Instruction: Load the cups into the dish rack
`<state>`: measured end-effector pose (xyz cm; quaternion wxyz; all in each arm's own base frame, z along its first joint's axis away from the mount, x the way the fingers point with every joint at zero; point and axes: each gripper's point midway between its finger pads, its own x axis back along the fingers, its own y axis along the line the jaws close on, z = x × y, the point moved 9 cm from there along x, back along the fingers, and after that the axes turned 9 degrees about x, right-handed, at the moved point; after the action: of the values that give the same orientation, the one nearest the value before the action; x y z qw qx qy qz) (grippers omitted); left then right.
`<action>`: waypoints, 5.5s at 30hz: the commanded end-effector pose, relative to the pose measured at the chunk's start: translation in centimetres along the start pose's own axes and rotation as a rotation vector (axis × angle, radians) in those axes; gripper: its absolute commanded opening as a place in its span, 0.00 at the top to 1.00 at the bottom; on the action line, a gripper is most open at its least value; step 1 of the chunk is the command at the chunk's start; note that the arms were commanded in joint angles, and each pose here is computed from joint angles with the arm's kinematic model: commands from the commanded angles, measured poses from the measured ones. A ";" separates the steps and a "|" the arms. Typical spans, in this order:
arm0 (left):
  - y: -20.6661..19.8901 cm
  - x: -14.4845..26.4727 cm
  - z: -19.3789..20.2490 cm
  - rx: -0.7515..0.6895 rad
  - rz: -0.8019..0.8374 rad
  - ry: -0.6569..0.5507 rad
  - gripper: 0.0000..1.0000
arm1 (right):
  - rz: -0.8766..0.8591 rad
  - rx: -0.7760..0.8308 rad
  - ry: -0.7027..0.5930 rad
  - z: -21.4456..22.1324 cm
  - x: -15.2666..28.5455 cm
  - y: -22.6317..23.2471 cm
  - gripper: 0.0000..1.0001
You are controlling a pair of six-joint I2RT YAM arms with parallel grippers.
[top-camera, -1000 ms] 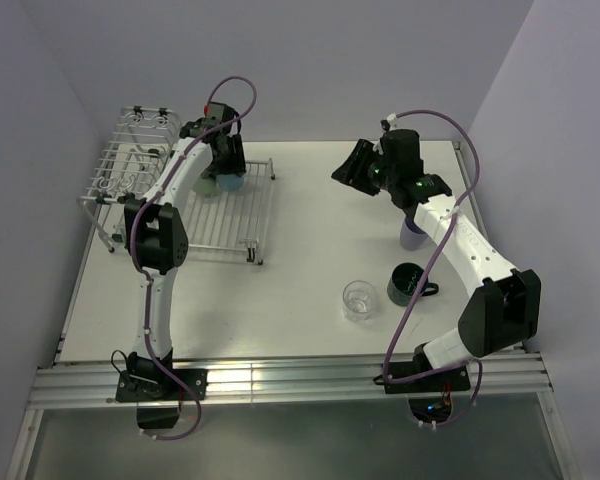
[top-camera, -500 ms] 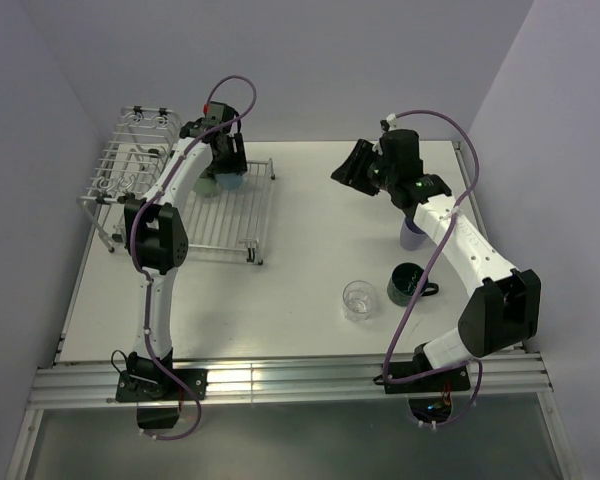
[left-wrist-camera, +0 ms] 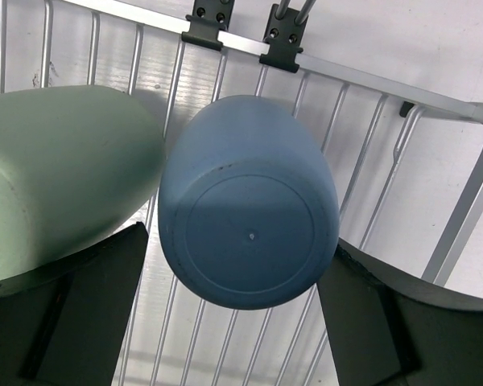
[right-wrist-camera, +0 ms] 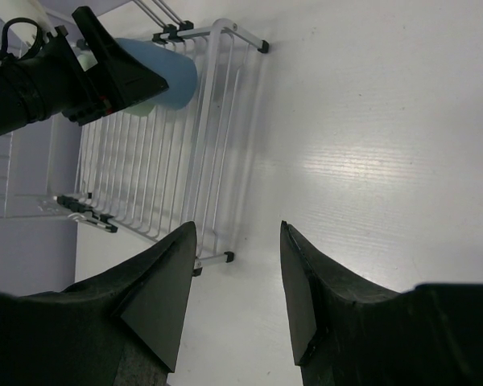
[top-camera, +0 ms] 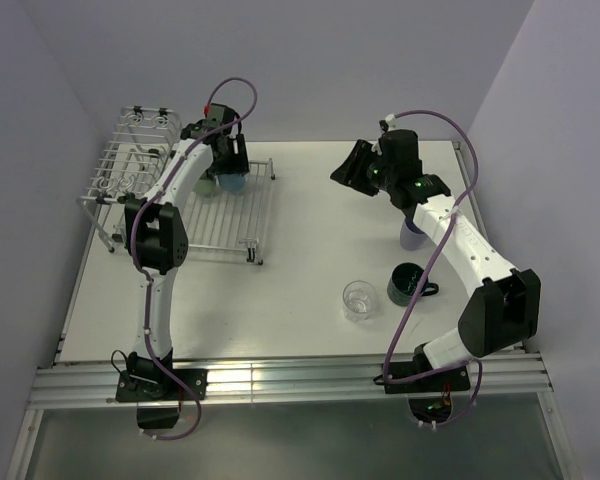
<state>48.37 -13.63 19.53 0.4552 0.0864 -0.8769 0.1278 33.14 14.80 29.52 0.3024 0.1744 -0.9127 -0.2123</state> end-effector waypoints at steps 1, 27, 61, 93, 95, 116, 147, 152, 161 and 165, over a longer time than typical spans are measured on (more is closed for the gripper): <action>-0.7 3.6 -1.8 0.008 0.048 -0.104 0.11 | 0.008 0.035 -0.016 0.0 -0.1 0.3 0.46; -0.7 21.1 2.7 0.059 0.286 -0.308 0.10 | 0.192 0.249 0.091 9.5 8.5 2.3 0.47; 1.1 24.6 7.6 0.037 0.570 -0.271 0.11 | 0.335 0.331 0.402 24.0 7.1 -1.3 0.56; 0.1 25.8 5.6 0.032 1.550 -0.136 0.02 | -0.757 -0.007 0.022 -2.0 7.3 9.5 1.00; -0.1 25.4 5.4 0.031 1.543 -0.141 0.03 | -0.817 -0.049 0.054 -2.2 7.4 9.7 1.00; -4.1 24.5 8.6 -0.094 1.570 -0.046 0.05 | -1.010 -0.152 0.050 -3.5 6.4 10.2 1.00; -3.1 28.7 6.4 -0.094 1.394 -0.199 1.00 | -0.780 -0.137 -0.034 -3.2 5.8 7.7 0.49; -2.0 28.6 5.9 -0.059 1.206 -0.188 1.00 | -0.623 -0.141 -0.085 -3.4 6.3 6.0 0.48; 0.6 22.0 1.1 -0.002 0.441 -0.224 1.00 | -0.354 -0.078 -0.114 -3.0 5.7 3.5 0.48; 1.2 18.4 0.8 -0.029 0.227 -0.183 1.00 | -0.313 -0.056 -0.100 -2.6 5.3 3.0 0.48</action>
<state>36.22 -15.31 37.44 0.2987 -0.1242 -0.9150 0.2412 30.50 14.78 33.77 0.2531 0.3056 -0.8591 -0.3232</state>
